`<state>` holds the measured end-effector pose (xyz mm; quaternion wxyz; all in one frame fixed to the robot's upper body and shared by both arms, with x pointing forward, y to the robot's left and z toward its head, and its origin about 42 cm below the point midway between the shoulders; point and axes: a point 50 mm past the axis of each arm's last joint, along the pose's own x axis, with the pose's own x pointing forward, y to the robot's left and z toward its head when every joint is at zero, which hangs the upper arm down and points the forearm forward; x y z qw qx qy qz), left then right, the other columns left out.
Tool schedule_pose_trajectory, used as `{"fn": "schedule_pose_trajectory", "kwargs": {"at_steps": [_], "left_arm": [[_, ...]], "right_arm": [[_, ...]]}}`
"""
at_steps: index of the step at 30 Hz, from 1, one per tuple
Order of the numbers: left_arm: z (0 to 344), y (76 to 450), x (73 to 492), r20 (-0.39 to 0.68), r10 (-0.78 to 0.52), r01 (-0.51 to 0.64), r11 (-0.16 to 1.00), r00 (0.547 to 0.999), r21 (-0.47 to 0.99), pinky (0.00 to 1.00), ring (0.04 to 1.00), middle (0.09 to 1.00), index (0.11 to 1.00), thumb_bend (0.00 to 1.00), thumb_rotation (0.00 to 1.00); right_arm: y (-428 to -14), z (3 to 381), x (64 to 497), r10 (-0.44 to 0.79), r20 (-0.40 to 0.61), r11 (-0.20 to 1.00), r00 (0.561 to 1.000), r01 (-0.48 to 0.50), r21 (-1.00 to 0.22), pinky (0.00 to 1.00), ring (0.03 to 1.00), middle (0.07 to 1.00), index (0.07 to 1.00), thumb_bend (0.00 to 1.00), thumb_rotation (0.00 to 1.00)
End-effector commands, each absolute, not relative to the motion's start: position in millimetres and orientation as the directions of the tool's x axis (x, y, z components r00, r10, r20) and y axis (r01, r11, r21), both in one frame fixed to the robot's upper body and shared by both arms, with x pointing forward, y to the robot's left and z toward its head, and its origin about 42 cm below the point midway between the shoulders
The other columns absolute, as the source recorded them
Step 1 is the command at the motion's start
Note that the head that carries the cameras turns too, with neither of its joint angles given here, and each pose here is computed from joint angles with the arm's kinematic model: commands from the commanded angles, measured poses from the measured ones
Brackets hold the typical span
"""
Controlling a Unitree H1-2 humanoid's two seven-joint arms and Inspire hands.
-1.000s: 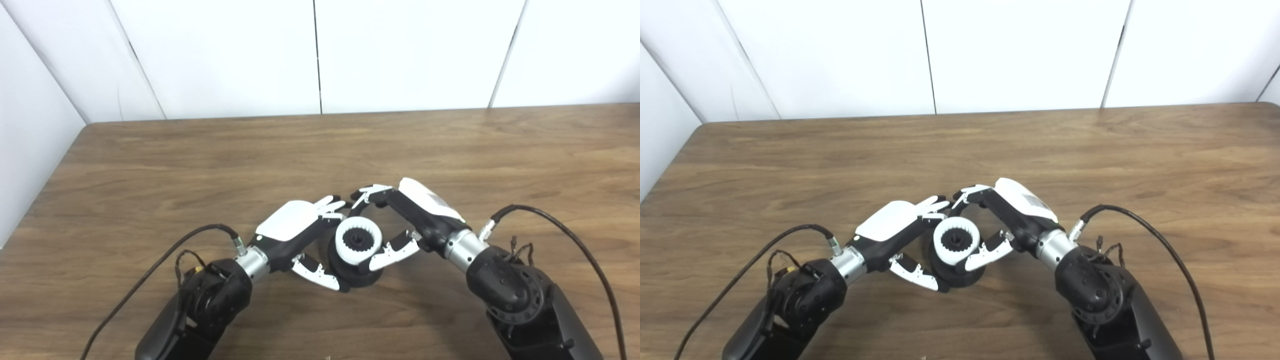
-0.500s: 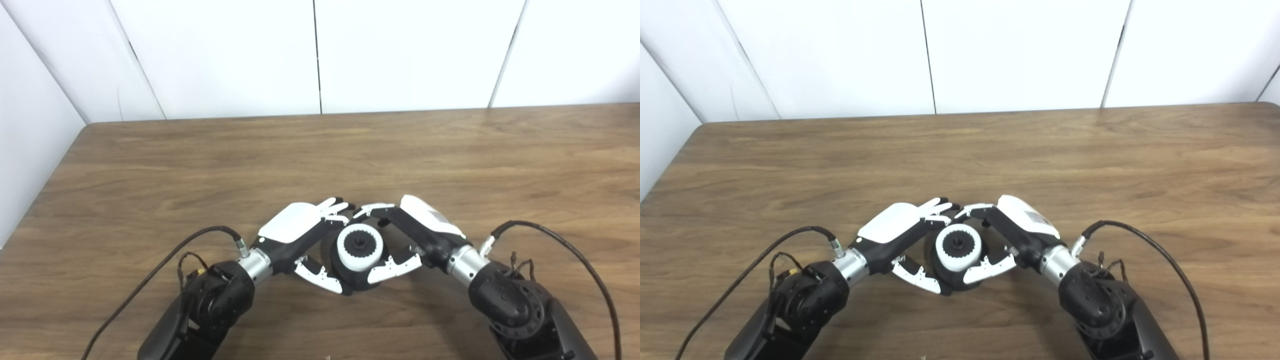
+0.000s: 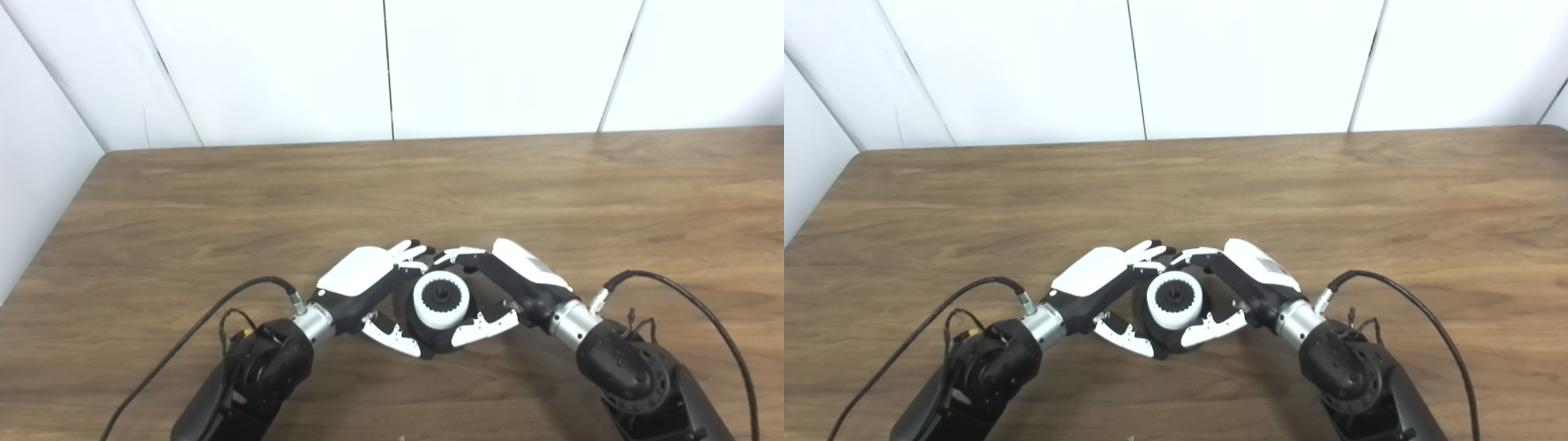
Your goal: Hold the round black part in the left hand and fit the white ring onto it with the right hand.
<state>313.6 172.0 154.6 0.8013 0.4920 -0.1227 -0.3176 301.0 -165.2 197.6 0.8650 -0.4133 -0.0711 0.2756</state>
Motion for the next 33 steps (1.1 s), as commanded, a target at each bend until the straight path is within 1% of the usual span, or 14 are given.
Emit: {"fn": "schedule_pose_trajectory", "kwargs": {"at_steps": [1, 7, 16, 21, 23, 28, 33], "left_arm": [[158, 173, 317, -0.122, -0.626, 0.384, 0.303, 0.770, 0.872, 0.89, 1.000, 0.967, 0.730, 0.85, 0.42], [158, 175, 316, -0.132, -0.615, 0.387, 0.301, 0.777, 0.872, 0.92, 1.000, 0.965, 0.790, 0.92, 0.43], [160, 180, 317, -0.140, -0.604, 0.386, 0.300, 0.784, 0.872, 0.93, 1.000, 0.961, 0.830, 0.97, 0.44], [161, 189, 317, -0.133, -0.592, 0.381, 0.316, 0.795, 0.869, 0.92, 1.000, 0.958, 0.836, 0.98, 0.43], [162, 194, 317, -0.137, -0.583, 0.381, 0.321, 0.801, 0.867, 0.93, 1.000, 0.960, 0.845, 0.99, 0.45], [167, 209, 317, -0.140, -0.559, 0.370, 0.324, 0.817, 0.871, 0.92, 1.000, 0.963, 0.854, 0.97, 0.46], [171, 225, 316, -0.146, -0.523, 0.365, 0.343, 0.840, 0.865, 0.91, 1.000, 0.966, 0.865, 0.97, 0.46]], "right_arm": [[-165, 214, 308, 0.548, -0.034, 0.512, 0.836, -0.368, -0.776, 0.80, 0.902, 0.846, 0.727, 0.91, 0.36], [-168, 216, 309, 0.536, -0.032, 0.520, 0.843, -0.360, -0.775, 0.81, 0.904, 0.849, 0.725, 0.91, 0.36], [-172, 218, 311, 0.521, -0.022, 0.538, 0.854, -0.348, -0.767, 0.81, 0.908, 0.855, 0.720, 0.91, 0.34], [-174, 220, 312, 0.513, -0.015, 0.549, 0.858, -0.342, -0.762, 0.81, 0.911, 0.861, 0.720, 0.90, 0.33], [-175, 221, 313, 0.506, -0.015, 0.556, 0.862, -0.339, -0.759, 0.82, 0.916, 0.864, 0.721, 0.91, 0.34], [-178, 223, 314, 0.486, -0.004, 0.572, 0.874, -0.321, -0.755, 0.82, 0.914, 0.862, 0.719, 0.92, 0.34], [-183, 226, 314, 0.462, -0.004, 0.586, 0.887, -0.308, -0.750, 0.83, 0.919, 0.868, 0.730, 0.92, 0.35]]}}
